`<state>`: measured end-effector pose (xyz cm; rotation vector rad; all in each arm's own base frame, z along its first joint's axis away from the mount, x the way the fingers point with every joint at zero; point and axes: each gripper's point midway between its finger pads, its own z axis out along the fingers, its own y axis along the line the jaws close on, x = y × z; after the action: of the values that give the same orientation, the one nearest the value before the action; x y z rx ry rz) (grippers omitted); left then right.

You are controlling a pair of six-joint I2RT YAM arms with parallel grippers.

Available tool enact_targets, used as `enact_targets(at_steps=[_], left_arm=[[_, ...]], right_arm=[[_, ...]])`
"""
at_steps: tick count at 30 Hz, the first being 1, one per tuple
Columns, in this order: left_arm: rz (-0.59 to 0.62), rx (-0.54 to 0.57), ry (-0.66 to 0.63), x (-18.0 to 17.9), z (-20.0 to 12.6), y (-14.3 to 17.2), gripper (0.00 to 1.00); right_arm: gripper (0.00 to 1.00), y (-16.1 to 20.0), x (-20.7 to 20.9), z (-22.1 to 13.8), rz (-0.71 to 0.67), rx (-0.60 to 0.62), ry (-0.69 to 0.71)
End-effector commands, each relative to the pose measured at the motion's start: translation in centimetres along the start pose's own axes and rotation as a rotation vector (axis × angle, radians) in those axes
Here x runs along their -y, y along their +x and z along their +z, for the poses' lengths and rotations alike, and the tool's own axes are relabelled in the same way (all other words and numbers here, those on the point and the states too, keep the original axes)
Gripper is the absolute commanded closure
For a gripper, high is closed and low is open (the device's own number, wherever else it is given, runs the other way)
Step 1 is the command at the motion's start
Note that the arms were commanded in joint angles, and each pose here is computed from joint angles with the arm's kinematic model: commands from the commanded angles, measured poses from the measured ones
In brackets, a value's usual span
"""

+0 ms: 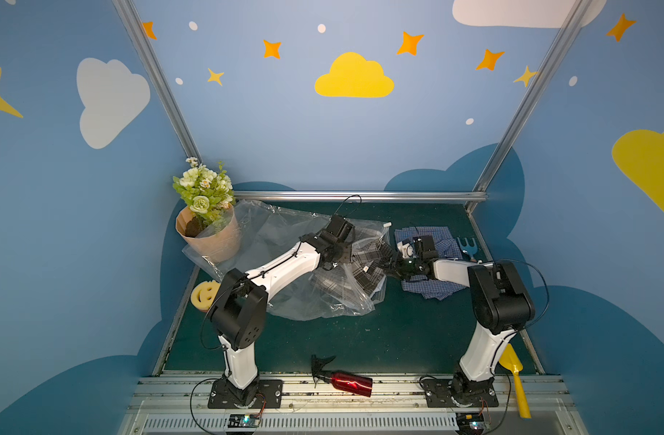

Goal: Take the shirt out of the vacuum bag
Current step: Take out the shirt from the vacuum bag.

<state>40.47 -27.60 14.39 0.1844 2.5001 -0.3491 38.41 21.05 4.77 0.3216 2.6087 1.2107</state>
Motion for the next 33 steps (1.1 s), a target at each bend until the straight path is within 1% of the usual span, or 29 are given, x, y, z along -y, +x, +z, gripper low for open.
enact_targets(at_steps=[1, 3, 6, 9, 12, 15, 16, 17, 20, 22, 25, 28, 30, 33], left_arm=[[0.035, -0.034, 0.126, 2.9, 0.1, 0.3, 0.67], [0.04, -0.055, 0.179, 4.1, 0.0, 0.6, 0.61], [0.042, -0.085, 0.241, 5.8, 0.1, 1.2, 0.58], [0.062, -0.093, 0.265, 7.3, -0.2, 1.5, 0.54], [0.078, -0.107, 0.328, 9.2, -1.2, 1.6, 0.41], [0.129, -0.106, 0.336, 10.9, -1.6, 1.9, 0.32], [0.151, -0.115, 0.326, 11.3, -1.4, 2.2, 0.29], [0.173, -0.118, 0.289, 11.2, -0.8, 2.5, 0.28], [0.229, -0.139, 0.173, 10.5, 0.9, 3.4, 0.28], [0.246, -0.152, 0.104, 9.6, 2.1, 3.8, 0.28], [0.254, -0.164, 0.038, 8.4, 3.6, 4.4, 0.29], [0.26, -0.158, 0.002, 8.0, 4.0, 4.4, 0.3], [0.262, -0.15, -0.02, 7.7, 4.0, 4.1, 0.33], [0.264, -0.132, -0.046, 7.5, 3.7, 3.5, 0.41]], right_arm=[[0.62, -0.3, -0.6, 0.5, -0.01, 0.001, -0.017], [0.62, -0.4, -0.5, 0.6, -0.008, 0.002, -0.017], [0.63, -0.4, -0.5, 0.7, -0.008, 0.001, -0.022], [0.63, -0.4, -0.7, 0.7, -0.004, 0.002, -0.034], [0.63, -0.4, -0.9, 0.5, -0.01, 0.01, -0.04], [0.64, -0.5, -0.8, 0.4, -0.008, 0.008, -0.043], [0.64, -0.5, -0.8, 0.4, -0.008, 0.009, -0.049], [0.64, -0.5, -0.8, 0.4, -0.004, 0.012, -0.054], [0.64, -0.5, -1.0, 0.4, -0.001, 0.017, -0.067], [0.64, -0.6, -0.9, 0.4, 0.001, 0.019, -0.067], [0.64, -0.6, -0.8, 0.2, 0.002, 0.024, -0.072], [0.64, -0.8, -0.5, -0.1, 0.01, 0.03, -0.074], [0.64, -0.8, -0.3, -0.2, 0.013, 0.032, -0.071], [0.64, -0.9, 0.3, -0.5, 0.029, 0.037, -0.068]])
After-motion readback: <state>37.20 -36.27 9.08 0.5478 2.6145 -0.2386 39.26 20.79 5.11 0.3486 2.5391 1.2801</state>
